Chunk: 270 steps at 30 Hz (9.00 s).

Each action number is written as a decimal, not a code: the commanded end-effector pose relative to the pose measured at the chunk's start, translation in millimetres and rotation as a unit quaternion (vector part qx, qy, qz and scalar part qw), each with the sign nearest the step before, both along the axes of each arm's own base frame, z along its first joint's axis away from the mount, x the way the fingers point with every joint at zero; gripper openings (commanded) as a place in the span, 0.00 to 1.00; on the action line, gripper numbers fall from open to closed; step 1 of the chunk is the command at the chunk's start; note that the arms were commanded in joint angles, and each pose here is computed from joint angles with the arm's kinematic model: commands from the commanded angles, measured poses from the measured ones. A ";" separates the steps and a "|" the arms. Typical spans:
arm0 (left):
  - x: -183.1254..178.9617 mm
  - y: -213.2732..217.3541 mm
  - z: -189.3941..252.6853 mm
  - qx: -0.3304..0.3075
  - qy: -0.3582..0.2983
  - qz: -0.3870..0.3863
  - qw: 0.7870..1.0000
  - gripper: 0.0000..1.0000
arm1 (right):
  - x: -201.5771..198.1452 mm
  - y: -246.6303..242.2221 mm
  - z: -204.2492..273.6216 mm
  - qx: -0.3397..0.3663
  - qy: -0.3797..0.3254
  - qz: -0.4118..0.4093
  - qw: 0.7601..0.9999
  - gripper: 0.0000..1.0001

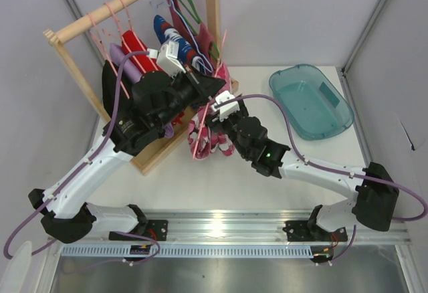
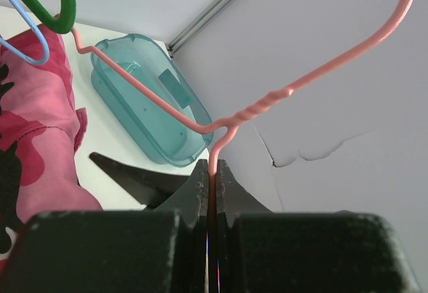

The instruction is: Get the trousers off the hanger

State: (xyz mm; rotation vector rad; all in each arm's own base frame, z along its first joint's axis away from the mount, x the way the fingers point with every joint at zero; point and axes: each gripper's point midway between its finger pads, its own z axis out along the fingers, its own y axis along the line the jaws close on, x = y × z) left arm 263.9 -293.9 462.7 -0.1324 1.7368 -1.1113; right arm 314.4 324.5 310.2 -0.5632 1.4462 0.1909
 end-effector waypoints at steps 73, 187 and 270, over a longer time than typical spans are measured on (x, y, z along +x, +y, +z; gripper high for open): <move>11.0 31.5 -109.8 0.156 -0.010 0.063 0.986 0.00 | 11.4 -262.6 296.5 0.160 -0.240 -0.224 0.931 0.00; -23.9 12.4 -132.9 0.188 -0.089 -0.094 0.974 0.00 | 217.1 -348.4 -76.7 0.181 0.319 -0.272 0.889 0.81; -29.4 13.4 -68.2 0.087 0.095 0.121 0.984 0.99 | -163.4 -63.7 41.6 0.136 0.213 0.089 0.963 0.00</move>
